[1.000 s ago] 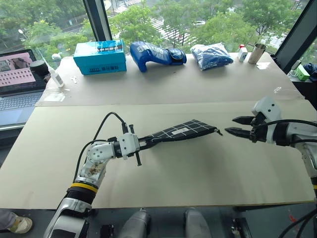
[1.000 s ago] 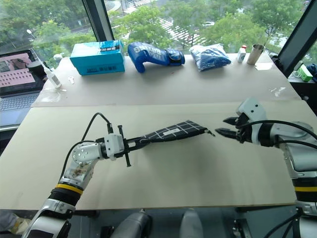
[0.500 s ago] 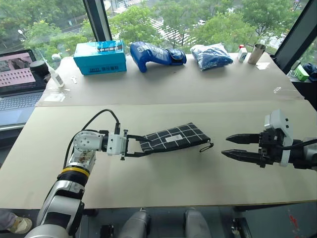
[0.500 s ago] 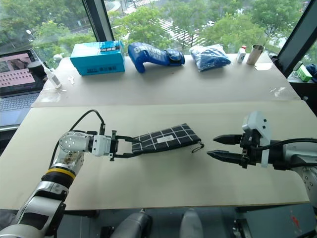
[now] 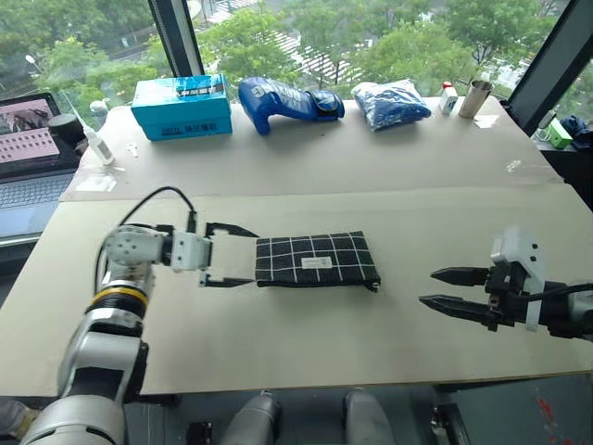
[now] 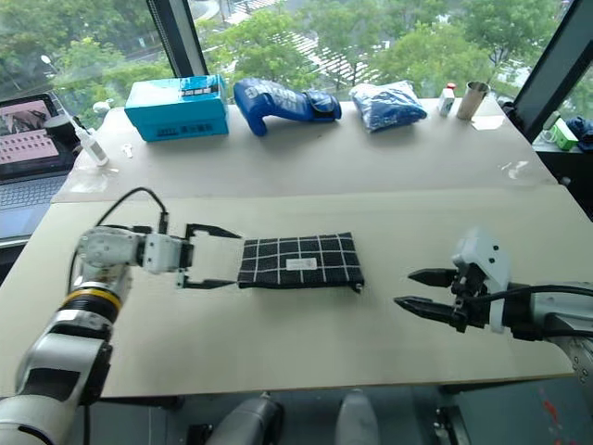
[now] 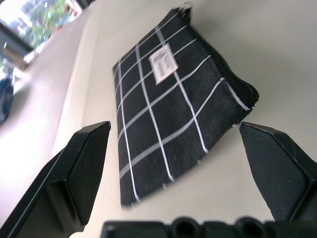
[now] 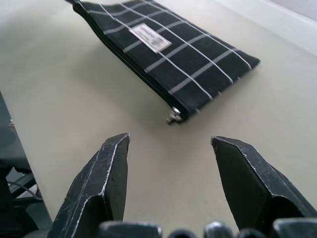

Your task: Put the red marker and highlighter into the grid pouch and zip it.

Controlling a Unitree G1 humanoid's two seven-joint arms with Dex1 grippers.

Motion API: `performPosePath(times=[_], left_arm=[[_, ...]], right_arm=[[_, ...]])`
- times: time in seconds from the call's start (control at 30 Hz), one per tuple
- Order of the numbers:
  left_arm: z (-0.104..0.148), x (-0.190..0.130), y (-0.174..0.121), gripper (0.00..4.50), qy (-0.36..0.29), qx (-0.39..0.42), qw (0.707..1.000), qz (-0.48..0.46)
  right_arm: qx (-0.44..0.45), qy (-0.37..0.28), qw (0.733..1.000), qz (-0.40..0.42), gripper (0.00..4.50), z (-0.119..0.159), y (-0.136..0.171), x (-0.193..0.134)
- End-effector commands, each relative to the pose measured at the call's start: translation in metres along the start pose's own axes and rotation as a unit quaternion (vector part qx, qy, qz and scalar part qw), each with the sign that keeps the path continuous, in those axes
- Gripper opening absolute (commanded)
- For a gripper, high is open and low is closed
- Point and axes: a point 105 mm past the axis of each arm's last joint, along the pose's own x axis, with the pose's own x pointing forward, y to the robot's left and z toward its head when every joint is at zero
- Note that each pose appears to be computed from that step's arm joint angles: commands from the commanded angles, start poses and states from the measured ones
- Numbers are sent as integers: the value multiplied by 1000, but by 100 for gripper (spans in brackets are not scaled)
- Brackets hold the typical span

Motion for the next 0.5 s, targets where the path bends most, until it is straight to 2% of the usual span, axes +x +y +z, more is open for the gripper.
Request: performPosePath(times=[0.03, 0.1, 0.17, 0.2, 0.3, 0.4, 0.5], left_arm=[[-11, -27, -19, 449, 37, -96, 995, 3], [-11, -39, -38, 449, 49, -182, 982, -7], [-7, -45, -45, 449, 48, -242, 969, 24], [-5, -50, -43, 449, 38, -302, 950, 65], [-8, -65, -43, 449, 51, -409, 896, 166], [-7, -76, -55, 449, 60, -480, 852, 199], [-5, -85, -56, 449, 58, -487, 835, 248]], right_arm=[[-24, 4, 999, -47, 295, 1, -20, -13], [-19, 2, 998, -68, 295, -2, -34, -18], [-14, -3, 996, -84, 295, -3, -45, -20], [-13, -5, 996, -92, 295, -4, -51, -22], [-10, -10, 994, -108, 295, -6, -65, -24], [-13, -16, 994, -111, 295, -6, -69, -22], [-16, -18, 993, -114, 295, -8, -73, -18]])
